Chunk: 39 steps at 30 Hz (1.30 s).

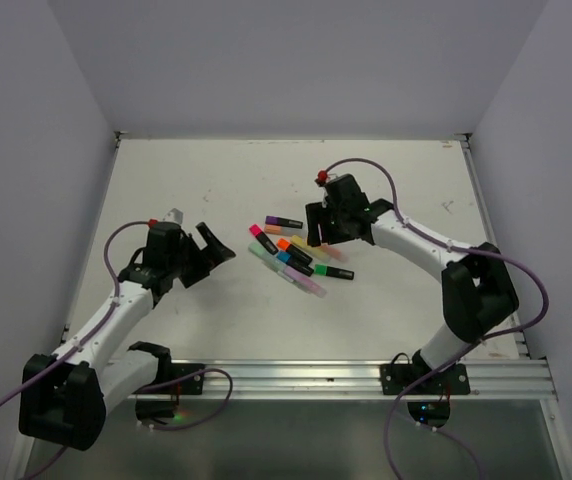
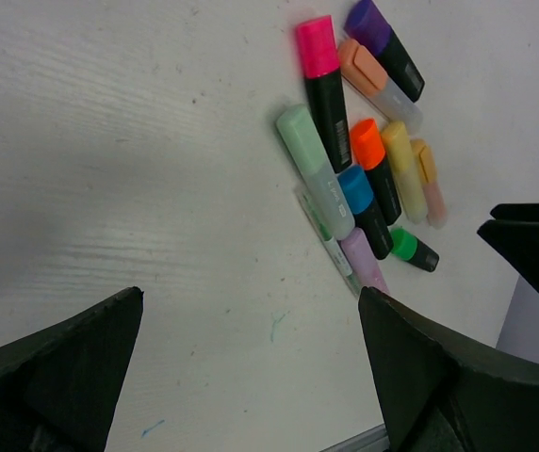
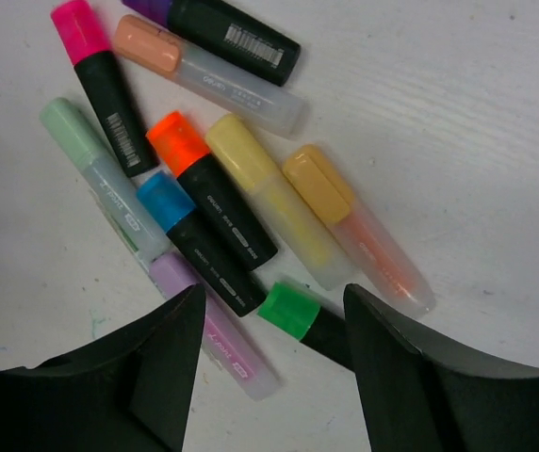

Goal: Open the pen caps

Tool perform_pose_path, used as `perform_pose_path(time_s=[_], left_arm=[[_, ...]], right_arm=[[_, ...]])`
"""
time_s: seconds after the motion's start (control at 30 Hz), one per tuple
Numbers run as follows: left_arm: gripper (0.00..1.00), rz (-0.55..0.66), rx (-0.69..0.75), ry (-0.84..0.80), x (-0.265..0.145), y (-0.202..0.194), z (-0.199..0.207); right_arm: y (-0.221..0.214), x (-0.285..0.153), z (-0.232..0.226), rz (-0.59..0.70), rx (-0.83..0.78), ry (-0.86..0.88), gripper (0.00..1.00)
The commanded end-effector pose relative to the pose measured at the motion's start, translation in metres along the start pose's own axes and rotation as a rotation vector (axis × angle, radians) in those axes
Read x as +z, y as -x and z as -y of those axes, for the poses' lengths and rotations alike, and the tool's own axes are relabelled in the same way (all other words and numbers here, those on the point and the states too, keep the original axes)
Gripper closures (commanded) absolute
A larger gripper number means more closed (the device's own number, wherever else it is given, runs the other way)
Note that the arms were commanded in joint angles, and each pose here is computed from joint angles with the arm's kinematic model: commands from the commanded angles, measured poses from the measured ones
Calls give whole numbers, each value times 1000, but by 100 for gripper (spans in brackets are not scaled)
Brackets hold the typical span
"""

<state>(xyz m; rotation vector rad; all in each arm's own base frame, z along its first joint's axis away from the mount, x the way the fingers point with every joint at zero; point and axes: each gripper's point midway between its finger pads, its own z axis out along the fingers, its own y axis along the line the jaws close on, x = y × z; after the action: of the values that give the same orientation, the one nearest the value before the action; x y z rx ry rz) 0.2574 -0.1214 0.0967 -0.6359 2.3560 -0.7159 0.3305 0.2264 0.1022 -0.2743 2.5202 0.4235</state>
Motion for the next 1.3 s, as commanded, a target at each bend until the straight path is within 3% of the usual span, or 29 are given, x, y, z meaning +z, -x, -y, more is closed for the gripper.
perform_pose_path(time_s=[0.0,0.47,0.57,1.27], left_arm=[[1,-21,43,-145,-2,5,32],[3,-58,79,-207,0,-1,41],[3,-56,77,-211,1,-2,40],[3,-90,95,-234,1,-8,41]], right_arm=[[4,-2,-23,16,-121,38,36],[-74,-12,-49,-22,-235,124,52],[-74,-19,-60,36,-264,147,53],[-101,14,-36,-70,-277,41,59]])
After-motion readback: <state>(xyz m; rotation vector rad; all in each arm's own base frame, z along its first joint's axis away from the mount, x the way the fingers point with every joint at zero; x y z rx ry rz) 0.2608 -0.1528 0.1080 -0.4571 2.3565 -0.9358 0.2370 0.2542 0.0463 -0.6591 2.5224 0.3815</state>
